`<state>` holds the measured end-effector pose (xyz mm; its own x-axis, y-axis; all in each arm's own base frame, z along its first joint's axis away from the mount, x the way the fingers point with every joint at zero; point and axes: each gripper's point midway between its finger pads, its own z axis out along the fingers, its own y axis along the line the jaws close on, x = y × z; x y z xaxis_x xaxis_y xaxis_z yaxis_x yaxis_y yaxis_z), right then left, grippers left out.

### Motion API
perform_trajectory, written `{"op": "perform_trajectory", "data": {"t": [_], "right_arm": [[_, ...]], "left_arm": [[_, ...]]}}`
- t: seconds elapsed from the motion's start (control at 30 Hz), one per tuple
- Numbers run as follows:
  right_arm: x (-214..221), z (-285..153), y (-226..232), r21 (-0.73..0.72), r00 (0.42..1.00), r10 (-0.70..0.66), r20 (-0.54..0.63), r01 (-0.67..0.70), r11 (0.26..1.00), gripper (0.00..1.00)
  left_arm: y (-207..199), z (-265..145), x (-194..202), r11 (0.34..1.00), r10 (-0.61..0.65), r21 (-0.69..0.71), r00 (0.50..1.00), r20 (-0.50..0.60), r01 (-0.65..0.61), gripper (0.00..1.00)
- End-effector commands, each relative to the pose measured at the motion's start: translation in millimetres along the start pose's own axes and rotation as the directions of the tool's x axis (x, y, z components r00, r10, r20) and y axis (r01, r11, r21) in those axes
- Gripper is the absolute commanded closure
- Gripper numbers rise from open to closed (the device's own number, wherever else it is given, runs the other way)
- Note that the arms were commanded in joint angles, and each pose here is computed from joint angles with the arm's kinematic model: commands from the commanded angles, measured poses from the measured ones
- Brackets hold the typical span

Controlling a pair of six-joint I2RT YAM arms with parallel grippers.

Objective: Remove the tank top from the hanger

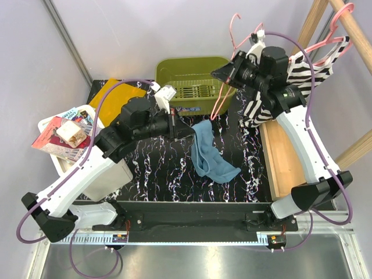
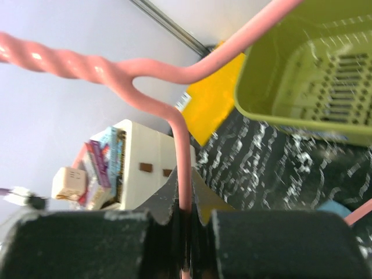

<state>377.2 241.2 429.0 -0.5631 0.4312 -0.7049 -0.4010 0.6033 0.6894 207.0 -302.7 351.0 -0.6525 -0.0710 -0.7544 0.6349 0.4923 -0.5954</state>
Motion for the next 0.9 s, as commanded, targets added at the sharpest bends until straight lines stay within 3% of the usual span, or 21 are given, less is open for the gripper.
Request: {"op": "perform_trajectory", "data": {"t": [0.0, 0.23, 0.4, 0.67, 0.87], "right_arm": [[-39.6, -22.2, 66.4, -0.169, 0.993, -0.015, 0.116, 0.034, 0.985, 1.0], [-33.3, -70.9, 131.3, -0.402, 0.998, -0.042, 0.046, 0.057, 0.914, 1.0], [-4.1, -121.3, 142.0, -0.446, 0.999, -0.039, 0.003, 0.036, 0.894, 1.0], [61.8, -179.5, 107.4, -0.348, 0.996, 0.063, -0.07, -0.083, 0.934, 1.0], [88.6, -224.0, 77.3, -0.207, 0.996, 0.094, -0.001, -0.092, 0.974, 1.0]], "left_arm": [[1.8, -12.1, -16.7, 0.999, -0.01, -0.038, 0.997, 0.08, 0.013, 1.0], [20.1, -12.1, -18.8, 0.996, -0.041, -0.079, 0.996, 0.08, 0.047, 1.0], [28.1, -4.2, -17.9, 0.995, -0.054, -0.086, 0.997, 0.057, 0.059, 1.0], [36.5, 18.8, -10.5, 0.995, -0.071, -0.078, 0.997, -0.014, 0.069, 1.0], [41.2, 29.4, -3.9, 0.995, -0.078, -0.07, 0.996, -0.052, 0.074, 1.0]]}}
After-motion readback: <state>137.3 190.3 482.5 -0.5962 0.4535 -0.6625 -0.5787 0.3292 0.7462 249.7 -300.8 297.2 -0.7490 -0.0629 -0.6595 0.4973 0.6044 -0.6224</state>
